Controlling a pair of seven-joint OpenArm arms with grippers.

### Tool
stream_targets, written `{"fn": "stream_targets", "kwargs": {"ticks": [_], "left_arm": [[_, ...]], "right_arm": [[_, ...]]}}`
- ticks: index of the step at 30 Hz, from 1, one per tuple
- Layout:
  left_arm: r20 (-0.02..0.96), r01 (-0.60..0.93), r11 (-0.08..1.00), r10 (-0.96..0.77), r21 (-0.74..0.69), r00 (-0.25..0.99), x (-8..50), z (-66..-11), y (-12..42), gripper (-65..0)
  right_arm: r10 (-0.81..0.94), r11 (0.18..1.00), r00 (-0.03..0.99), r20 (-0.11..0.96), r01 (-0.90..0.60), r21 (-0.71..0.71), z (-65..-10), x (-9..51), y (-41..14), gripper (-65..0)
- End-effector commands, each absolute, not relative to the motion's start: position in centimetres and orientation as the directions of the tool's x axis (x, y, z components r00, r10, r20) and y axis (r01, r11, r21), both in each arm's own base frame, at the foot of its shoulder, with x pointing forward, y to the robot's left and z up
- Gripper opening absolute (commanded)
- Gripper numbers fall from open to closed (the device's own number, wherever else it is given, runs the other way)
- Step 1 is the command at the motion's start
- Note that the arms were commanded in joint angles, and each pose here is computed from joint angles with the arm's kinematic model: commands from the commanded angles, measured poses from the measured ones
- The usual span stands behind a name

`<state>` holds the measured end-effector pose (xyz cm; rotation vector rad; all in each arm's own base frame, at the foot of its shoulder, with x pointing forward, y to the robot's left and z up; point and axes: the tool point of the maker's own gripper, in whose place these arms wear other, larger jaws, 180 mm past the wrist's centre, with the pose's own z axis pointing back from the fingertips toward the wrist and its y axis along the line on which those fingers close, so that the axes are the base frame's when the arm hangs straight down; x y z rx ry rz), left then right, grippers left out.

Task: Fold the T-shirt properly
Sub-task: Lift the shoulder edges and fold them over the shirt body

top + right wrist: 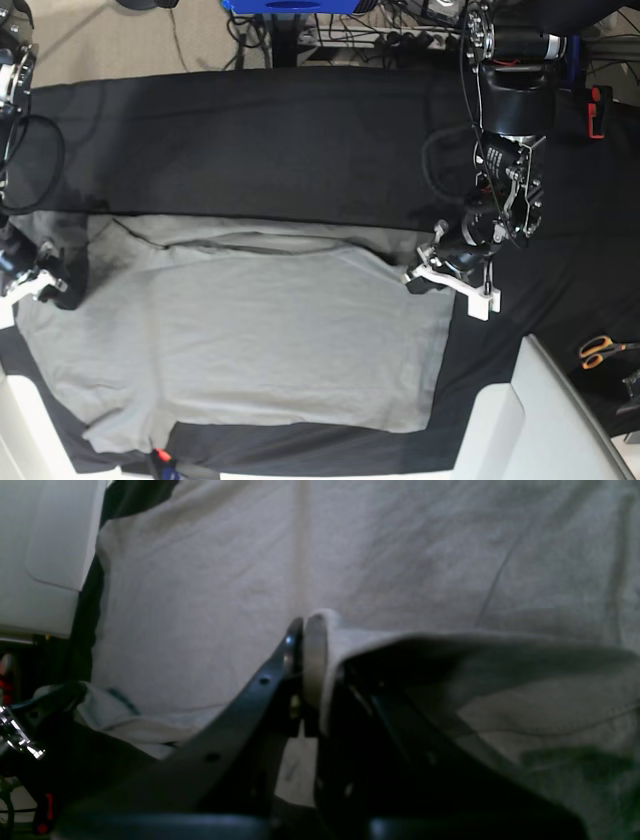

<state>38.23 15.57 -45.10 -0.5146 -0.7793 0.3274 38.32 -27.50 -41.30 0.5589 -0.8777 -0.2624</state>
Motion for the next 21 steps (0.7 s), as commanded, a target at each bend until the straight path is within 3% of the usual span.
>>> {"fn": "stream_targets", "kwargs": {"ticks": [1,11,15,21], "left_arm": [[0.618,-0.067,0.821,0.478,-0.568,0.623,39.9,-43.3,15.9,-65.0],[0.624,-0.118,0.800,0.542,-0.588,0.563,40.5,-42.5,18.1,-65.0],[0.628,-0.119,0.801,0.542,-0.587,0.558,40.6,-42.3,18.3,-65.0],[0.627,-0.113,0.804,0.535,-0.584,0.566,40.6,-42.4,18.0,-65.0]], "right_arm": [[-0.446,0.832,0.558,0.700,-0.030,0.554,-38.9,39.8,-28.8,-64.8],[-0.459,0.824,0.551,0.697,-0.031,0.566,-39.0,40.0,-28.3,-65.0],[-0.491,0.816,0.488,0.722,-0.032,0.577,-38.4,40.6,-28.3,-65.0],[-0.504,0.806,0.481,0.717,-0.037,0.591,-38.5,40.8,-27.5,-65.0]]}}
